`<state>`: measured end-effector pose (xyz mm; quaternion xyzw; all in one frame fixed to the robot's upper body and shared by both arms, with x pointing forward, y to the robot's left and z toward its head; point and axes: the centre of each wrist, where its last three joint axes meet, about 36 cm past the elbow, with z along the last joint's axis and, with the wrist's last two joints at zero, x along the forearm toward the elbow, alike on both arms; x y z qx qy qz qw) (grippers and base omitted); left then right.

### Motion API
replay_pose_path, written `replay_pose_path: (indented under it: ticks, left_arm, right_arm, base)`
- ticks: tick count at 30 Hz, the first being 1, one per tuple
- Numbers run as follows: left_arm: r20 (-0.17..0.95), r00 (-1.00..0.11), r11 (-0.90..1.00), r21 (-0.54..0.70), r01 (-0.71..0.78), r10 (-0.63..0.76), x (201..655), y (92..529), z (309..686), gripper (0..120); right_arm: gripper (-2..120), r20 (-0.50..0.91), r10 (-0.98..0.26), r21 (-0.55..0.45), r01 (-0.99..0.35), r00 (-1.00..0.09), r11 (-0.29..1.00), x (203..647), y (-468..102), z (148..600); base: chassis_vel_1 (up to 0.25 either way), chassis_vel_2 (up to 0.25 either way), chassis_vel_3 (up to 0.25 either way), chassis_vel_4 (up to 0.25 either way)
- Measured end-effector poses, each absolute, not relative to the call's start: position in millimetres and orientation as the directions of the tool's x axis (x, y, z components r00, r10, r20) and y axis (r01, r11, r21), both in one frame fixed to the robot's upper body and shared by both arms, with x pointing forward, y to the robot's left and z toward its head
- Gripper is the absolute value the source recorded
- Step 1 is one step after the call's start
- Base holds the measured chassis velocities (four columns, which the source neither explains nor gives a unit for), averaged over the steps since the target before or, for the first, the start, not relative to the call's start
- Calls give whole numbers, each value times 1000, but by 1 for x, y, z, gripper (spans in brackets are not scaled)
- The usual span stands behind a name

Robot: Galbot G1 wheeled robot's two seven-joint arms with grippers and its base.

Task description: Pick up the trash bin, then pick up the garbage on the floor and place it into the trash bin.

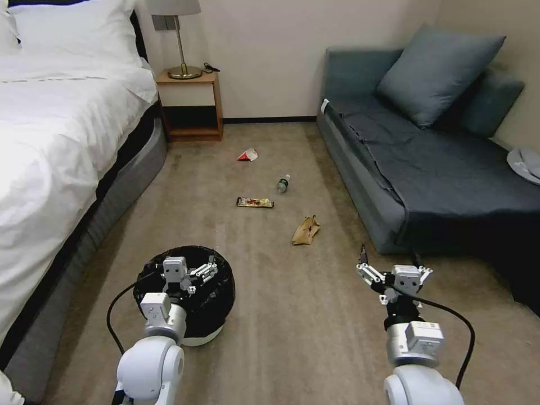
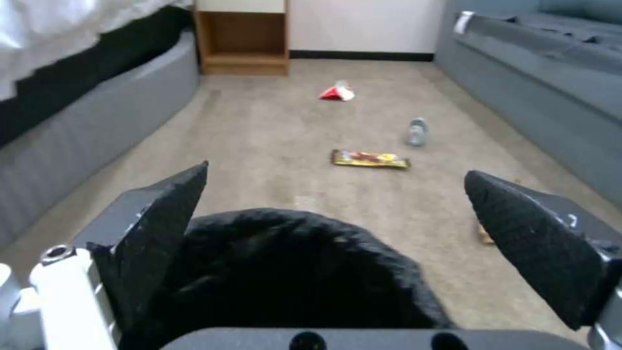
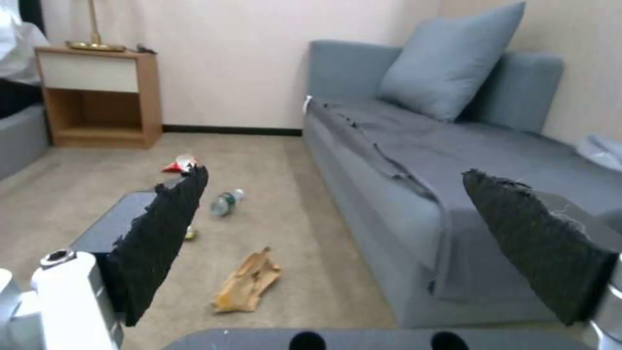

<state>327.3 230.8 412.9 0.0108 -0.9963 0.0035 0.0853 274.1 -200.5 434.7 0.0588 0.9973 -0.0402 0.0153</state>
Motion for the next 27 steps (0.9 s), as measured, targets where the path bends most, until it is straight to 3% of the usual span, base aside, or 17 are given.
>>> replay_pose_path:
  ticks: [6,10,15,27]
  left_arm:
    - [208,-973,995,24,-96,-99,324,243,424,100]
    - [298,-935,981,38,-192,-194,324,258,434,100]
    - [417,-870,962,55,-266,-264,322,271,449,100]
    - [514,-779,927,108,-358,-361,355,312,440,100]
  right_arm:
    - [100,-36,170,-2,170,-985,985,285,-217,441]
    - [100,-10,186,40,185,-983,982,289,-223,449]
    - [100,0,183,41,183,-983,982,292,-222,452]
    - [100,8,171,33,171,-985,985,297,-220,449]
  base:
    - [0,0,0,0]
    - [0,0,0,0]
    - [0,0,0,0]
    - [0,0,0,0]
